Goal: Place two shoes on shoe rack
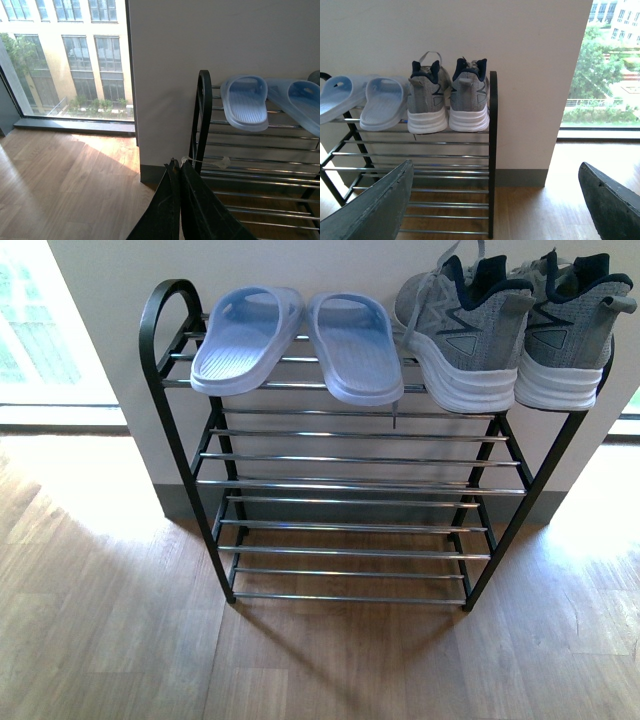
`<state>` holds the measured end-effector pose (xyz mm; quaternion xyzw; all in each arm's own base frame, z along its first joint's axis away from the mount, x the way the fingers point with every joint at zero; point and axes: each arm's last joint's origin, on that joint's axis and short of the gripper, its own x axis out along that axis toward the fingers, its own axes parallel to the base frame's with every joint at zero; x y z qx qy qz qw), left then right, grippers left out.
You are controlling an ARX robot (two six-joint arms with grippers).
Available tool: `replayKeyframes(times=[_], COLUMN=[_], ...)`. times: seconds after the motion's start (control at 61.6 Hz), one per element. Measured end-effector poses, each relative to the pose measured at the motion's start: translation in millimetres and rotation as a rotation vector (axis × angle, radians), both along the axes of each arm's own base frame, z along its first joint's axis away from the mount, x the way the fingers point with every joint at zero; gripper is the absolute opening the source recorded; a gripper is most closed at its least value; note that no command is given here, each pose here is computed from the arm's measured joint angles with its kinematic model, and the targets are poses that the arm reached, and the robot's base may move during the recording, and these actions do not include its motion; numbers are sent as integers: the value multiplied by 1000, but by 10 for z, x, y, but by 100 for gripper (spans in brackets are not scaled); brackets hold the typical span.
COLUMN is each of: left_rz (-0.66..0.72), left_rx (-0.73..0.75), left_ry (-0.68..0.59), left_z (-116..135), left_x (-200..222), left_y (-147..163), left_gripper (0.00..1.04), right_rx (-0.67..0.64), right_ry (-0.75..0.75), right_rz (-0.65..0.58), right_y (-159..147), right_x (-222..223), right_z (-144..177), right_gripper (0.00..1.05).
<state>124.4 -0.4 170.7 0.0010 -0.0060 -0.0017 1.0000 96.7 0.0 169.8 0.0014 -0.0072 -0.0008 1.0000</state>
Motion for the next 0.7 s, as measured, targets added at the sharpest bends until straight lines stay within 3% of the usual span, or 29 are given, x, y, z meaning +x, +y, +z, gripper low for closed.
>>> replayKeyframes(times=[0.698], left_rz=[0], left_rx=[0], left_ry=[-3], left_z=[3], left_x=[-160], left_y=[1], left_gripper=[1], right_rx=[0], right_ry=[0], right_rz=[0], right_y=[0], right_x=[0], right_z=[0], right_gripper=[96])
